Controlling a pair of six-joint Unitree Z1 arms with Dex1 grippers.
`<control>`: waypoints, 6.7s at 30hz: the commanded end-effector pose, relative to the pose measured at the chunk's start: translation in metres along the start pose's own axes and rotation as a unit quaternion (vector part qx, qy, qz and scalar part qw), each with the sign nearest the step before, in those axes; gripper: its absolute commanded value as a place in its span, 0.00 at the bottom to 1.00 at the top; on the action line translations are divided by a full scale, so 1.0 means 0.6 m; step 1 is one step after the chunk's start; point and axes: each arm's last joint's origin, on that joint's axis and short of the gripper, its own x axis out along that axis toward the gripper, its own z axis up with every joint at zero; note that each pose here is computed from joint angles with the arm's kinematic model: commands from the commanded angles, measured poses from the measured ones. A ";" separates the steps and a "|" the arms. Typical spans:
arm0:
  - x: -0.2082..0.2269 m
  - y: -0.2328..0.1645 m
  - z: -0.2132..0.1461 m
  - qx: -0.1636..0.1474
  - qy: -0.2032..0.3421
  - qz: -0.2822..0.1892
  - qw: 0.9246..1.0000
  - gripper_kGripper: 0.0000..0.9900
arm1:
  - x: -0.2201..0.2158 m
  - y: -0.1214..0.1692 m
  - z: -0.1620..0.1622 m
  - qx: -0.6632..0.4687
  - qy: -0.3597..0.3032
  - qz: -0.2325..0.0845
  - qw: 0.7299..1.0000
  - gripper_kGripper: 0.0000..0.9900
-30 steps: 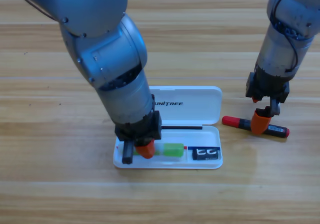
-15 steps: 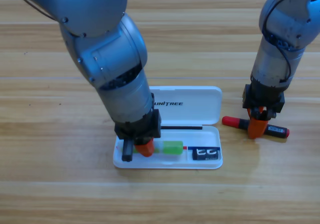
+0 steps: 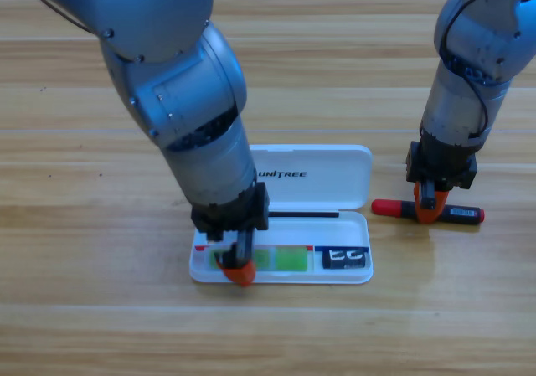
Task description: Clean up eraser and pencils
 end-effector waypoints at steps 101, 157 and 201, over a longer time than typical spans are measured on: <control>-0.223 0.015 -0.345 -0.248 -0.063 0.115 0.960 1.00 | -0.111 0.148 0.214 -0.114 -0.032 0.011 0.993 0.63; -0.032 0.194 -0.219 -0.190 -0.199 0.033 0.961 0.00 | -0.385 0.316 -0.125 -0.010 -0.401 0.045 0.915 1.00; 0.029 0.162 -0.179 -0.166 -0.194 -0.008 0.967 0.00 | -0.380 0.324 -0.119 -0.020 -0.395 0.064 0.916 1.00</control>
